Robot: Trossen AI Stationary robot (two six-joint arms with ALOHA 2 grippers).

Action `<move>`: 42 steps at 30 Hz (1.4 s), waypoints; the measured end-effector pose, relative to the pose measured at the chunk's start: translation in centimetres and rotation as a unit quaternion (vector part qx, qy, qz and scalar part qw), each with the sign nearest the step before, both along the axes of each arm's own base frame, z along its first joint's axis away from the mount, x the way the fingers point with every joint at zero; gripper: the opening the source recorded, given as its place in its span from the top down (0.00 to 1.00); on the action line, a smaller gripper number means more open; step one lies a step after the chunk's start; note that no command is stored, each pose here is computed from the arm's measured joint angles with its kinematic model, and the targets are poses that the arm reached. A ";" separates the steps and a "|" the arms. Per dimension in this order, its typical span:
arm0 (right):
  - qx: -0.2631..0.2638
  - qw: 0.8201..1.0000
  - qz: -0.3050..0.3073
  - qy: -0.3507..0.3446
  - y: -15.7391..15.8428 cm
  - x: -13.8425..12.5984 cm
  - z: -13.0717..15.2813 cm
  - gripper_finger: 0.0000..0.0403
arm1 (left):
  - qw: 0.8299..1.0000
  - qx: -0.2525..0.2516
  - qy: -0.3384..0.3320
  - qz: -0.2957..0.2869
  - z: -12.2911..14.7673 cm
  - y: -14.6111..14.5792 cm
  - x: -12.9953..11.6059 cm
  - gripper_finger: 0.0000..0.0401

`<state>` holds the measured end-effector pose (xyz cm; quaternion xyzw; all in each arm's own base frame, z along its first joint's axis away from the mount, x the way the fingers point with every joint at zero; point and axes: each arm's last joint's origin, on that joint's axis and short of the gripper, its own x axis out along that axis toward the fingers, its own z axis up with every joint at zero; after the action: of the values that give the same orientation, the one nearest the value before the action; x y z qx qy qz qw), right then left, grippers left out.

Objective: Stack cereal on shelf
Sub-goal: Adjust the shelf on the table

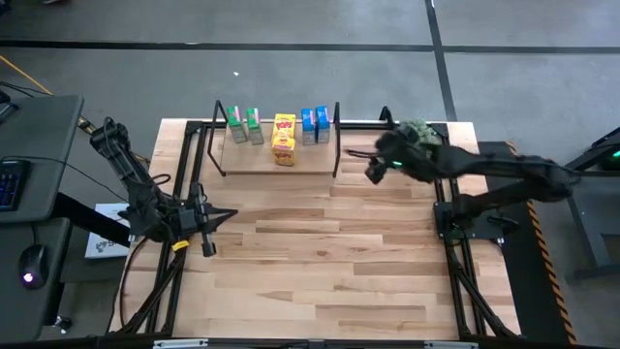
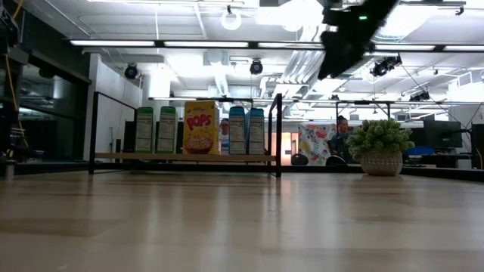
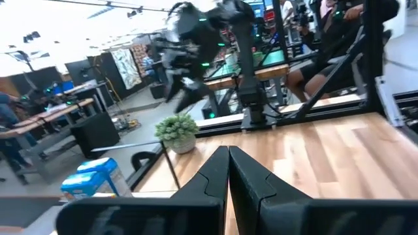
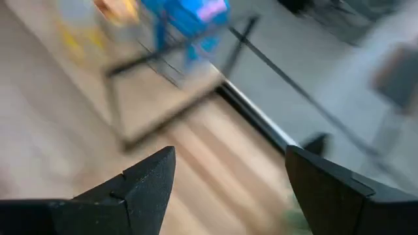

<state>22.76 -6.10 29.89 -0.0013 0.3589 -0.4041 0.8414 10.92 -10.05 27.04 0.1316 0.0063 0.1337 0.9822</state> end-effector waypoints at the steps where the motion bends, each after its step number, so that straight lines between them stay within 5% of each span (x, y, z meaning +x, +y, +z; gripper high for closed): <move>1: 0.007 0.999 0.008 -0.043 0.3 -1.0 -0.4 0.30 | 1.000 0.004 0.000 0.005 0.0 0.1 0.1 0.99; 5: 0.028 0.979 0.041 -0.197 1.1 -3.8 -1.6 0.30 | 1.000 0.009 -0.010 0.028 0.5 0.7 0.6 0.99; 11: 0.034 0.956 0.060 -0.285 1.5 -5.1 -2.5 0.30 | 0.999 0.008 -0.020 0.041 0.7 1.7 1.5 0.99; 20: 0.124 0.957 0.117 -0.236 1.3 -2.1 -5.6 0.30 | 0.999 -0.012 -0.035 0.030 0.8 2.7 2.4 0.99; 32: 0.028 0.965 0.202 -0.165 -1.4 2.1 -8.9 0.30 | 1.000 -0.010 -0.024 0.017 0.4 2.8 2.6 0.99; 42: 0.020 0.955 0.233 -0.183 -3.2 3.5 -10.4 0.30 | 1.000 0.004 -0.017 0.018 0.4 2.8 2.6 0.99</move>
<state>26.24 -9.25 19.52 0.0064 0.1968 -0.1832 0.9632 13.55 -7.27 27.40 0.1330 -0.0090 0.1533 0.9791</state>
